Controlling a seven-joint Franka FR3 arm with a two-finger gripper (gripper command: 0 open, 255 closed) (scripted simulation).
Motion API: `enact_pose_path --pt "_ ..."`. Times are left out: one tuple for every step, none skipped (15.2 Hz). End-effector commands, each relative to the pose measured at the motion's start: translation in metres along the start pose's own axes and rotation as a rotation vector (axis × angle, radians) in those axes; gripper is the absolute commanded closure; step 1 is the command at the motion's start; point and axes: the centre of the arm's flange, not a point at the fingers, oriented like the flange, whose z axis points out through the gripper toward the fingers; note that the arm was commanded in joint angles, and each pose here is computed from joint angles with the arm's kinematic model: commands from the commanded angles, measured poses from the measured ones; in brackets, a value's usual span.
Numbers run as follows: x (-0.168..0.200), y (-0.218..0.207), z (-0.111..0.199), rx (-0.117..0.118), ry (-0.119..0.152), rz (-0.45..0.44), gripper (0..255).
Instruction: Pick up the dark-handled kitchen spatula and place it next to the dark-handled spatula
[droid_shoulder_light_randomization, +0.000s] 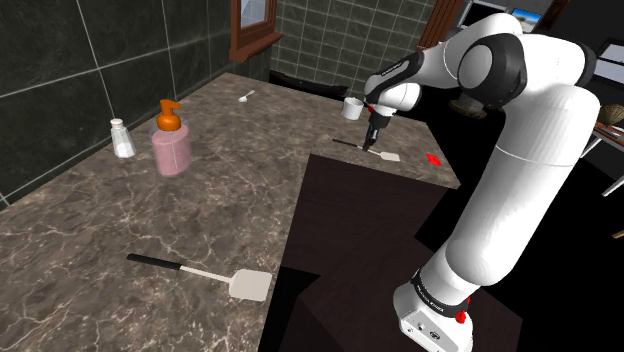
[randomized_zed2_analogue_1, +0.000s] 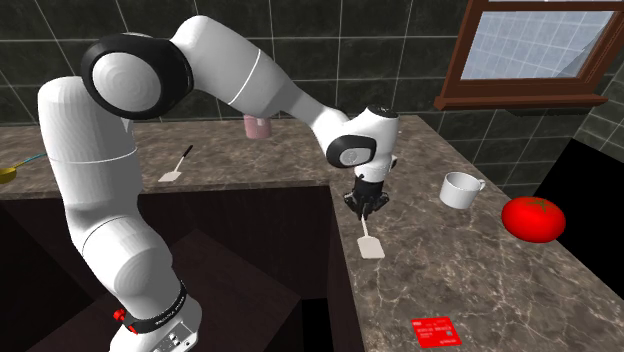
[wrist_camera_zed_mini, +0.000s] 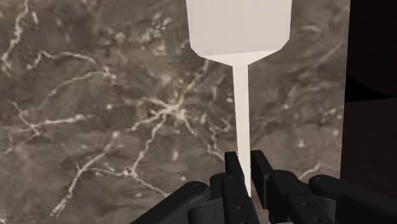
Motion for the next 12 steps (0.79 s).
enact_pose_path --pt "0.001 0.000 -0.008 0.000 0.000 0.000 255" --pt "0.001 0.000 -0.013 0.000 0.000 0.000 255" --pt "0.001 0.000 -0.018 0.000 0.000 0.000 255" --pt "0.002 0.000 -0.024 0.000 0.000 0.000 255" --pt "0.002 0.000 -0.029 0.000 0.000 0.000 255" --pt "0.002 0.000 -0.034 0.000 0.000 0.000 255" --pt "0.003 0.000 -0.040 0.000 0.000 0.000 255" --pt "0.003 0.000 -0.045 0.000 0.000 0.000 255" --pt "0.003 0.000 -0.050 0.000 0.000 0.000 255" --pt "0.004 0.000 -0.055 0.000 0.000 0.000 255" --pt "0.004 0.000 -0.061 0.000 0.000 0.000 255" --pt "0.004 0.000 -0.066 0.000 0.000 0.000 255"
